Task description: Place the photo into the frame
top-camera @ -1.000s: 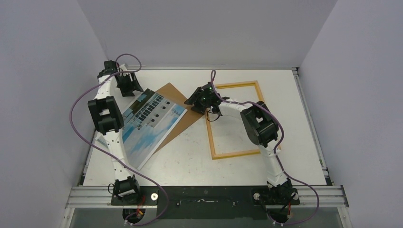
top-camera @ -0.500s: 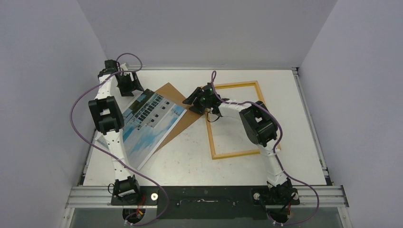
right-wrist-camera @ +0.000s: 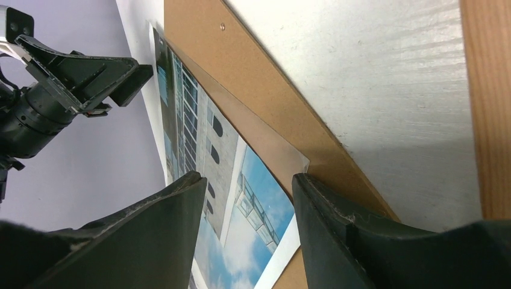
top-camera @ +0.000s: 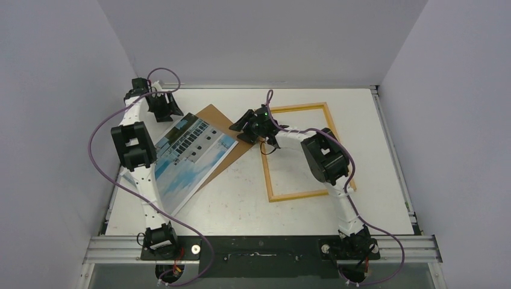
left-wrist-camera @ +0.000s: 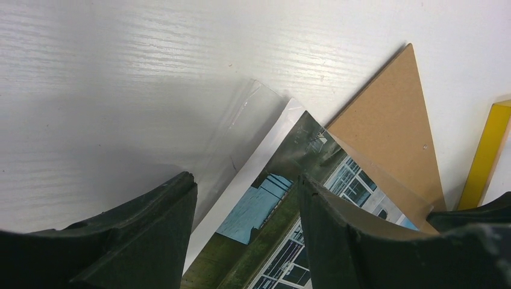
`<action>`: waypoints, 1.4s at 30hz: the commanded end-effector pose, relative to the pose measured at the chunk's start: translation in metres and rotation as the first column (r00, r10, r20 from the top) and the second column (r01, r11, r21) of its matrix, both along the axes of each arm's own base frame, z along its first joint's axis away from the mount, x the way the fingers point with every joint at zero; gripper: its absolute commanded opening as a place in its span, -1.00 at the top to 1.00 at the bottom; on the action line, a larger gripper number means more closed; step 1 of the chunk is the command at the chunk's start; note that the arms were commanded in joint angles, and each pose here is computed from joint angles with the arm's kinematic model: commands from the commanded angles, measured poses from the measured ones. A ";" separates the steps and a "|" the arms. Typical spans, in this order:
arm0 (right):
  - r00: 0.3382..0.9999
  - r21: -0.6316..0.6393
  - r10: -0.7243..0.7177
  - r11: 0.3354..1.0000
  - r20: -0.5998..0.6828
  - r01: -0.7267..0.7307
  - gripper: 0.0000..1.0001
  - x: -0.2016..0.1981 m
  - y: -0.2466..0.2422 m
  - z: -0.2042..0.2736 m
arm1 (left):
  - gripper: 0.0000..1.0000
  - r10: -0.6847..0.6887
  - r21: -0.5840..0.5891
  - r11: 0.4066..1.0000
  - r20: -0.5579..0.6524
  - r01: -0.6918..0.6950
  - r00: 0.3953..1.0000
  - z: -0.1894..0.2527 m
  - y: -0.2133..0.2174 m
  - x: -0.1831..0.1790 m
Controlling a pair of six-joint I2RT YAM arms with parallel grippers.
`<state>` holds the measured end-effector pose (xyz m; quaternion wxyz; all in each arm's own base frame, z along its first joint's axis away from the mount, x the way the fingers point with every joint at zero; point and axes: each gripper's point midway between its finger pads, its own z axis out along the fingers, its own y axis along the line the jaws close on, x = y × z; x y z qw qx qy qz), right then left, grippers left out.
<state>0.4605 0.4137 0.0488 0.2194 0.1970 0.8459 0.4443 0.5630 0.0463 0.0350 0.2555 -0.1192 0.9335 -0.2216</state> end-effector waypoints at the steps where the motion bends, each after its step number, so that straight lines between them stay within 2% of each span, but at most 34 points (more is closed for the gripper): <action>1: 1.000 0.013 0.005 1.000 -0.025 -0.004 -0.13 -0.006 0.008 -0.022 | -0.18 -0.023 -0.063 0.998 0.040 0.025 0.999 0.017 -0.012 0.000; 17: 0.986 0.150 -0.050 0.988 0.161 0.026 -0.12 0.008 0.001 0.060 | -0.11 -0.043 -0.126 0.990 0.138 0.061 0.990 0.066 -0.032 0.004; 28: 0.958 0.137 -0.086 0.989 0.274 0.050 -0.12 0.010 -0.031 0.106 | -0.11 -0.106 -0.145 0.981 0.160 0.129 0.981 0.090 -0.065 -0.009; 30: 0.962 0.123 -0.089 0.991 0.256 0.059 -0.12 0.009 -0.034 0.101 | -0.11 -0.097 -0.109 0.987 0.157 0.115 0.983 0.089 -0.063 -0.010; 37: 0.986 -0.020 -0.058 0.998 0.154 0.062 -0.14 -0.010 -0.041 0.063 | -0.36 -0.016 0.053 0.999 0.084 0.012 0.996 0.067 -0.034 -0.011; 42: 0.995 -0.096 -0.028 0.995 0.094 0.037 -0.15 -0.021 -0.038 0.042 | -0.40 -0.001 0.087 0.996 0.027 -0.001 1.000 0.045 -0.027 -0.016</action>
